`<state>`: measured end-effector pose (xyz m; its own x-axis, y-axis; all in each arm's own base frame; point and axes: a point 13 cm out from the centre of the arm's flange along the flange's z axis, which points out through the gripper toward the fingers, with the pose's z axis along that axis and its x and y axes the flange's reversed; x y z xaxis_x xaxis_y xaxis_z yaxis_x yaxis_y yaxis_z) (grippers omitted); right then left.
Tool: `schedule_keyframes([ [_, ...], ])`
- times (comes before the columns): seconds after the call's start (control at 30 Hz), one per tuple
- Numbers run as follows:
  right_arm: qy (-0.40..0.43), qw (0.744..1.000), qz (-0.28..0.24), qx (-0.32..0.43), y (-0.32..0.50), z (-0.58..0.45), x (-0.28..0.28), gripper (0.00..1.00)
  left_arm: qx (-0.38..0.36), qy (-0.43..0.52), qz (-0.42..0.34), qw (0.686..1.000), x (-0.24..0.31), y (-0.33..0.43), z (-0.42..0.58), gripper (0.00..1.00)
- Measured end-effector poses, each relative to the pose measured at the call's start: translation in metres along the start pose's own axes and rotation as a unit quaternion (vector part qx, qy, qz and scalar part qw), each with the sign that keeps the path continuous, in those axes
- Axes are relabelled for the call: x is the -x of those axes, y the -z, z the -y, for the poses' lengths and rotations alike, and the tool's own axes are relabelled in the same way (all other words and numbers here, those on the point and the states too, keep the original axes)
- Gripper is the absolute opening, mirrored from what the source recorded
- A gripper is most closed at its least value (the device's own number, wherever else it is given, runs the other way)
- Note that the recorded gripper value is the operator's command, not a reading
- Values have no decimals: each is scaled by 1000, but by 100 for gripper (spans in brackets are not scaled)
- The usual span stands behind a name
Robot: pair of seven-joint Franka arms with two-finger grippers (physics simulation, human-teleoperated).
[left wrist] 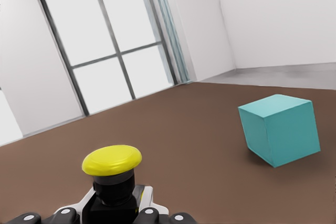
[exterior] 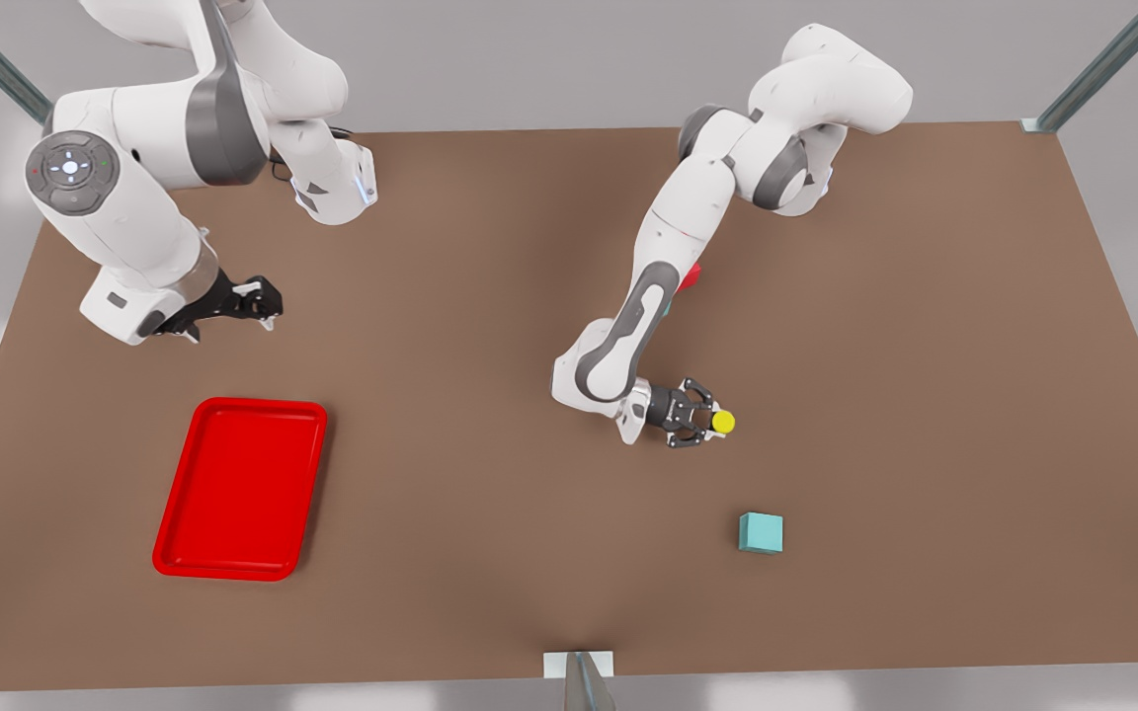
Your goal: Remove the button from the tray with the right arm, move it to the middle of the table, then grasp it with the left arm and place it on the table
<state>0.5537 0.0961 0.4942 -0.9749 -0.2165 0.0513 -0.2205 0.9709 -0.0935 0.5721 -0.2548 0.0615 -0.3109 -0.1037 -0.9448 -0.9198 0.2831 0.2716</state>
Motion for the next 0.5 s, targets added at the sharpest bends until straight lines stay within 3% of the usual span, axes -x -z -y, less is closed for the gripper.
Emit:
schedule_keyframes([
  [0.2, -1, 1000, -1, 0, 0, 1, 0, 100, -3, 62, -1, 998, -10, -7, 4, 48],
  [0.27, -2, 1000, -1, 0, 0, 3, 0, 100, -3, 81, -2, 997, -10, -10, 5, 68],
  [0.3, -2, 1000, -1, 0, 0, 3, 0, 100, -3, 89, -2, 996, -10, -11, 6, 92],
  [0.33, -3, 1000, -1, 0, -1, 4, -1, 100, -3, 97, -2, 995, -9, -12, 6, 100],
  [0.5, -2, 1000, -1, 0, -1, 4, -1, 100, -6, 129, -2, 992, -9, -11, 7, 100],
])
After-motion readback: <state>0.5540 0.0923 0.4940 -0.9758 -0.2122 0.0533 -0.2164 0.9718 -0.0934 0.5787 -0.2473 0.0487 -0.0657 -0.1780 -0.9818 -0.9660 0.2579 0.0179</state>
